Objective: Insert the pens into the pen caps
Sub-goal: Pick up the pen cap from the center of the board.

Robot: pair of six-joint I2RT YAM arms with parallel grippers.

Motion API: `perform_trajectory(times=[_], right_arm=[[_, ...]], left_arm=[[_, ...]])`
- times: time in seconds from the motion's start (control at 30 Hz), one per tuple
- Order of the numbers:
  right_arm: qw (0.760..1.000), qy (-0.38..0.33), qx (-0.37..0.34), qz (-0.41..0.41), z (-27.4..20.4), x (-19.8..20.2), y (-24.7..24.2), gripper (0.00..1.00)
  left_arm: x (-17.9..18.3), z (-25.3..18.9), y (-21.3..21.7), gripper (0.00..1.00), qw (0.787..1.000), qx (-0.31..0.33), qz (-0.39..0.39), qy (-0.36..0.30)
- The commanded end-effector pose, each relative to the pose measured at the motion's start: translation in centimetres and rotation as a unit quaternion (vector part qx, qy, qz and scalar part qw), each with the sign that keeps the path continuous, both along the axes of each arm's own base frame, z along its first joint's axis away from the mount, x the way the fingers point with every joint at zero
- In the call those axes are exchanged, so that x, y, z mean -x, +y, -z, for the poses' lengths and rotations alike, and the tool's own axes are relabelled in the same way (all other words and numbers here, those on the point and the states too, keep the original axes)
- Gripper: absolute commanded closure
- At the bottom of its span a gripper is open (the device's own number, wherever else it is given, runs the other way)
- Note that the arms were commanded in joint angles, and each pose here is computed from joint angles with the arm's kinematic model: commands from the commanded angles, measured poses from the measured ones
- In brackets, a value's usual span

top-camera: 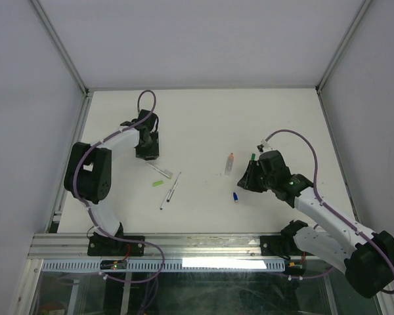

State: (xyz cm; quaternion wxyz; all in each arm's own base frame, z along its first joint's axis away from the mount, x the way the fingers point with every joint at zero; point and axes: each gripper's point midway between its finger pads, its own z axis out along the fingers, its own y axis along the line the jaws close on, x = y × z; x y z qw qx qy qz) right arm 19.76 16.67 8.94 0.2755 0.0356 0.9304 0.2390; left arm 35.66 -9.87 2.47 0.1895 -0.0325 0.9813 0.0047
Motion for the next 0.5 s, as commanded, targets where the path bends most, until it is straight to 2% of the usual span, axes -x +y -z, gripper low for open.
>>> perform_trajectory(times=[0.0,0.2,0.33,0.47], right_arm=[[0.999,-0.032,-0.016,-0.011,-2.5,-0.5,0.6,0.69],[0.998,-0.042,-0.041,-0.008,-3.5,-0.4,1.0,0.69],[0.997,-0.052,-0.058,0.002,-4.4,-0.2,0.9,0.69],[0.996,-0.057,-0.062,0.020,-4.8,-0.2,0.5,0.69]], left_arm=[[-2.4,-6.8,-0.8,0.59,0.994,0.006,0.018,-0.107],[-0.3,-11.4,-5.5,0.59,0.984,0.039,0.082,-0.154],[3.8,-12.0,-11.2,0.59,0.972,0.079,0.162,-0.152],[8.8,-10.6,-15.9,0.58,0.952,0.107,0.251,-0.135]])
